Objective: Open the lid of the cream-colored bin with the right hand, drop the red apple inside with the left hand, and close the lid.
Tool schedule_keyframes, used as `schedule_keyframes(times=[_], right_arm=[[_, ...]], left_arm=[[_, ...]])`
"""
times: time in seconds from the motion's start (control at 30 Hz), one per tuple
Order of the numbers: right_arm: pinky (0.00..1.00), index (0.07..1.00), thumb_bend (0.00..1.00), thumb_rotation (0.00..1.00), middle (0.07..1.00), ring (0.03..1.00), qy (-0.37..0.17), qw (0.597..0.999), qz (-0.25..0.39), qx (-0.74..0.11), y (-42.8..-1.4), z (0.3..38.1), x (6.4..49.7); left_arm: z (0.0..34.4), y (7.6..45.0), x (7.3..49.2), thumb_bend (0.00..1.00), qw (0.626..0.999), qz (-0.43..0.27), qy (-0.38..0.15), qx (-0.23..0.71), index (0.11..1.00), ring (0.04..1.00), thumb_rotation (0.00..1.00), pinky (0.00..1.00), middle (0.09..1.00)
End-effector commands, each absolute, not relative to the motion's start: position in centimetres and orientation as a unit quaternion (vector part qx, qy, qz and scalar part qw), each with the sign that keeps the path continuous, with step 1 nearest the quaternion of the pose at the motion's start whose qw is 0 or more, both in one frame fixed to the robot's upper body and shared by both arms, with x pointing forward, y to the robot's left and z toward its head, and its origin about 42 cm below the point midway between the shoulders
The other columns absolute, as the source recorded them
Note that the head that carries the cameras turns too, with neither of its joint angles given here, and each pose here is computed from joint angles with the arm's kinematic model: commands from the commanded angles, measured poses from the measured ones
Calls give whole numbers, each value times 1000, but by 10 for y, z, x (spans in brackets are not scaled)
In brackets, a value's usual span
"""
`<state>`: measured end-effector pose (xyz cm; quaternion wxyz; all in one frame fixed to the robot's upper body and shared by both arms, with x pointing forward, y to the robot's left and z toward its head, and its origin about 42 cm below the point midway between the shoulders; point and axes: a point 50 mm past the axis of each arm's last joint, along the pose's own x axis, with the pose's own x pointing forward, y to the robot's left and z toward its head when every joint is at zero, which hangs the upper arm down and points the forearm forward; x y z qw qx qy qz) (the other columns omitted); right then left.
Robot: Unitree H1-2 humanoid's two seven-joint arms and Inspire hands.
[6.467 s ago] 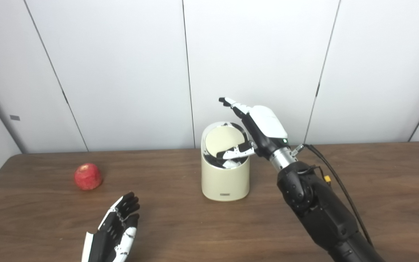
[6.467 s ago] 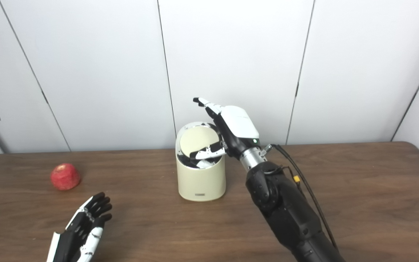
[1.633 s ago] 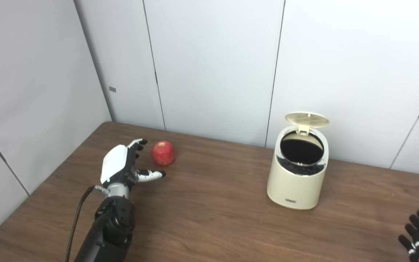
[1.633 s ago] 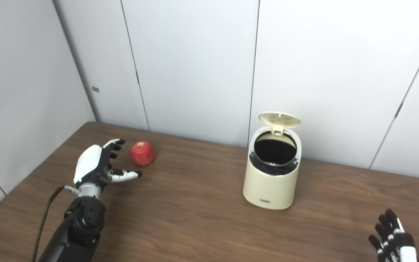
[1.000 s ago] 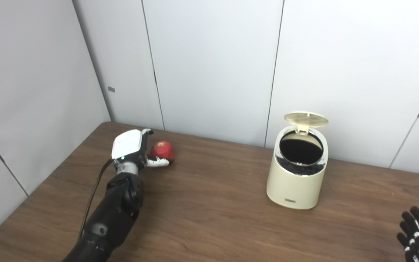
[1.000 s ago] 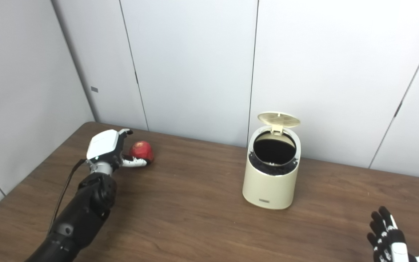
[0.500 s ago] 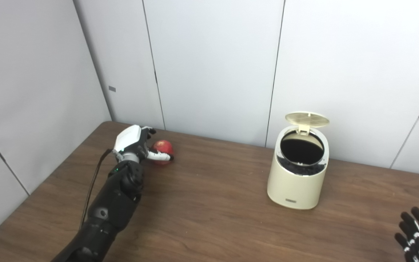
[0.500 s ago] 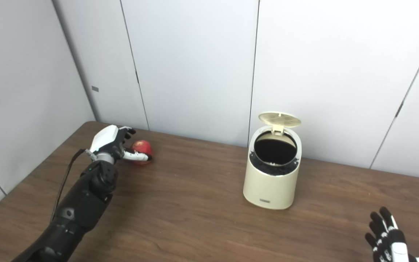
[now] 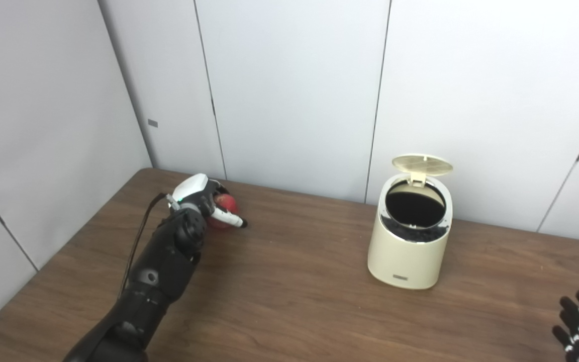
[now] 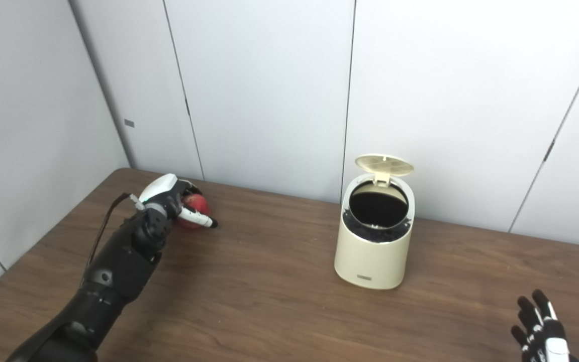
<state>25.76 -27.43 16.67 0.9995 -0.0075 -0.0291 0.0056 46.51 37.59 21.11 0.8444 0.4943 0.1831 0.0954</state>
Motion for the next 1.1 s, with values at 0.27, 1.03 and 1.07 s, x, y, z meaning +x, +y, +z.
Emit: schedule_keyframes(times=[0.27, 1.03, 1.07], right_arm=[[1000, 997, 475, 1000, 994, 1000, -62, 998, 21, 8, -273, 176, 257], [982, 985, 464, 1000, 972, 992, -58, 998, 19, 5, -275, 160, 258], [980, 984, 466, 1000, 971, 990, -60, 998, 20, 3, -274, 159, 259]], left_arm=[[251, 382, 474, 803, 836, 118, 139, 517, 657, 659, 6, 551, 718], [273, 349, 438, 480, 881, 188, -18, 434, 461, 456, 0, 401, 488], [276, 343, 433, 480, 884, 187, -33, 426, 461, 455, 0, 401, 488]])
